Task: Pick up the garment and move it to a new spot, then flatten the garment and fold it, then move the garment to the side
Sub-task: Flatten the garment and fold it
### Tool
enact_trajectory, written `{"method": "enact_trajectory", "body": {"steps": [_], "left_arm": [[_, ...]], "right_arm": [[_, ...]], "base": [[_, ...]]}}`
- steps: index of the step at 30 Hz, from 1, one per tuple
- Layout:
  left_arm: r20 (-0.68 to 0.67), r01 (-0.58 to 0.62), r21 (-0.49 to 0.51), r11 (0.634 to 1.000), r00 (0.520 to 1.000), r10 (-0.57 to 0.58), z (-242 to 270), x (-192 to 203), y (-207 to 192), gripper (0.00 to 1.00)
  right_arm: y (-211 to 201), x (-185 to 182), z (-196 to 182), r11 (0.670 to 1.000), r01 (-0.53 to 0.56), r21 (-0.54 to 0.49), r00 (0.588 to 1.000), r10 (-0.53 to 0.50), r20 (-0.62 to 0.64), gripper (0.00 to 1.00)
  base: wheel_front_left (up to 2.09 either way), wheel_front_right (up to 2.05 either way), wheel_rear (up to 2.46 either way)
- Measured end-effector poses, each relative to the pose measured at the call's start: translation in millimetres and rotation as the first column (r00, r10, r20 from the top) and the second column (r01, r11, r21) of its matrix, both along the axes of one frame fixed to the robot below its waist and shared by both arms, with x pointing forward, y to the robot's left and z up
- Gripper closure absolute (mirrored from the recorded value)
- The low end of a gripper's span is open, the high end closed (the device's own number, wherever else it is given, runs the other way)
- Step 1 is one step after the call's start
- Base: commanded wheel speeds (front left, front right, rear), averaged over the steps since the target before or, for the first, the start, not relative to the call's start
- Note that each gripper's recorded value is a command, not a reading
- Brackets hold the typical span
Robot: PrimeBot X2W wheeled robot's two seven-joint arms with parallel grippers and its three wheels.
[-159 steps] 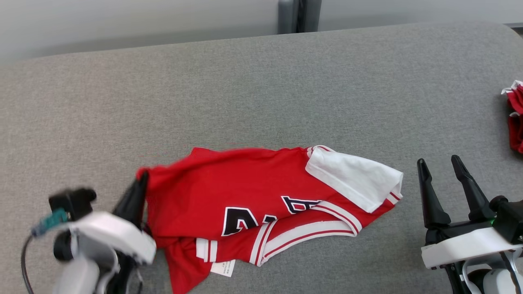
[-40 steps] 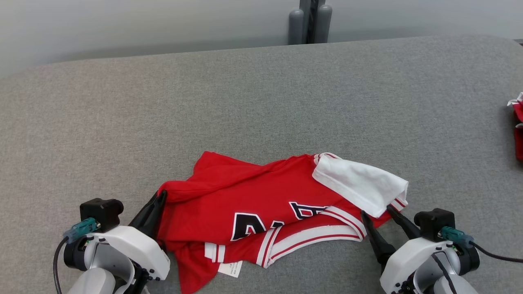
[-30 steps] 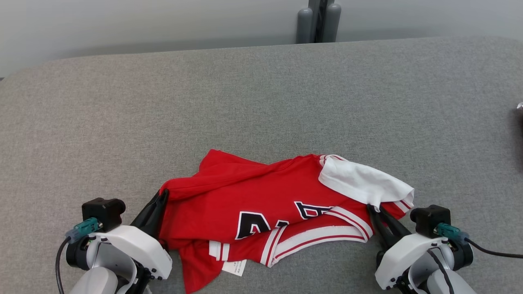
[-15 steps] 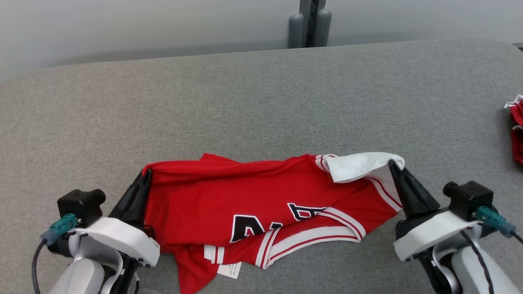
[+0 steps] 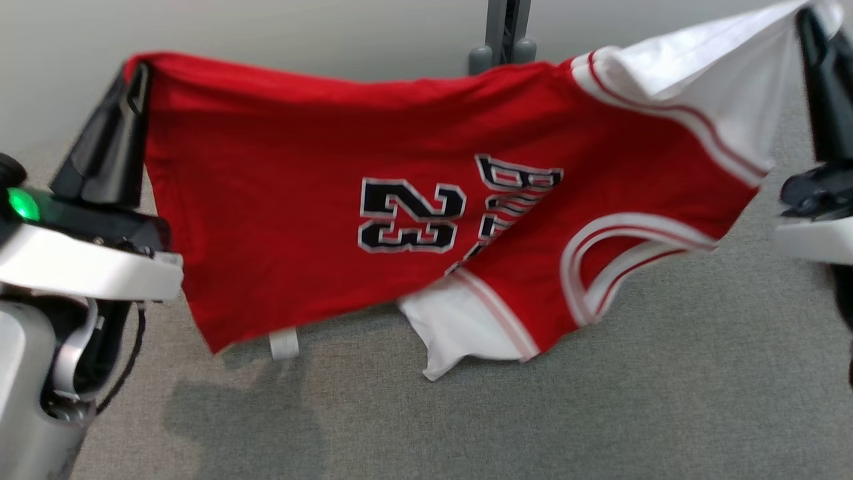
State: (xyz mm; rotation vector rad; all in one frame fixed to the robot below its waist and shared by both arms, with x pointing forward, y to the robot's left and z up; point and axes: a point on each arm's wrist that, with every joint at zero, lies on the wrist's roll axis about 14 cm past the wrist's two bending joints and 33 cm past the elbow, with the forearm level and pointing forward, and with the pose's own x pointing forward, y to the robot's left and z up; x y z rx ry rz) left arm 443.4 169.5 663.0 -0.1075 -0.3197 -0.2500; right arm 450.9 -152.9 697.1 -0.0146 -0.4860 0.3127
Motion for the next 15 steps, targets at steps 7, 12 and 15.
{"method": "enact_trajectory", "body": {"steps": [7, 12, 15], "left_arm": [[0.172, 0.007, 0.048, 0.999, 0.985, -0.015, 75, -6, -2, 1.00], [0.175, 0.030, 0.059, 0.998, 0.984, -0.040, 83, -1, -9, 1.00], [0.158, 0.061, 0.052, 0.997, 0.985, -0.069, 81, 12, -15, 1.00]], "right_arm": [[-6, -16, 82, 0.999, 0.021, -0.035, 0.980, -0.013, 0.200, 1.00], [1, -12, 89, 0.999, 0.003, -0.046, 0.980, 0.006, 0.199, 1.00], [8, 4, 85, 0.999, -0.025, -0.043, 0.987, 0.032, 0.161, 1.00]], "base": [[0.00, 0.00, 0.00], [0.00, 0.00, 0.00], [0.00, 0.00, 0.00]]}}
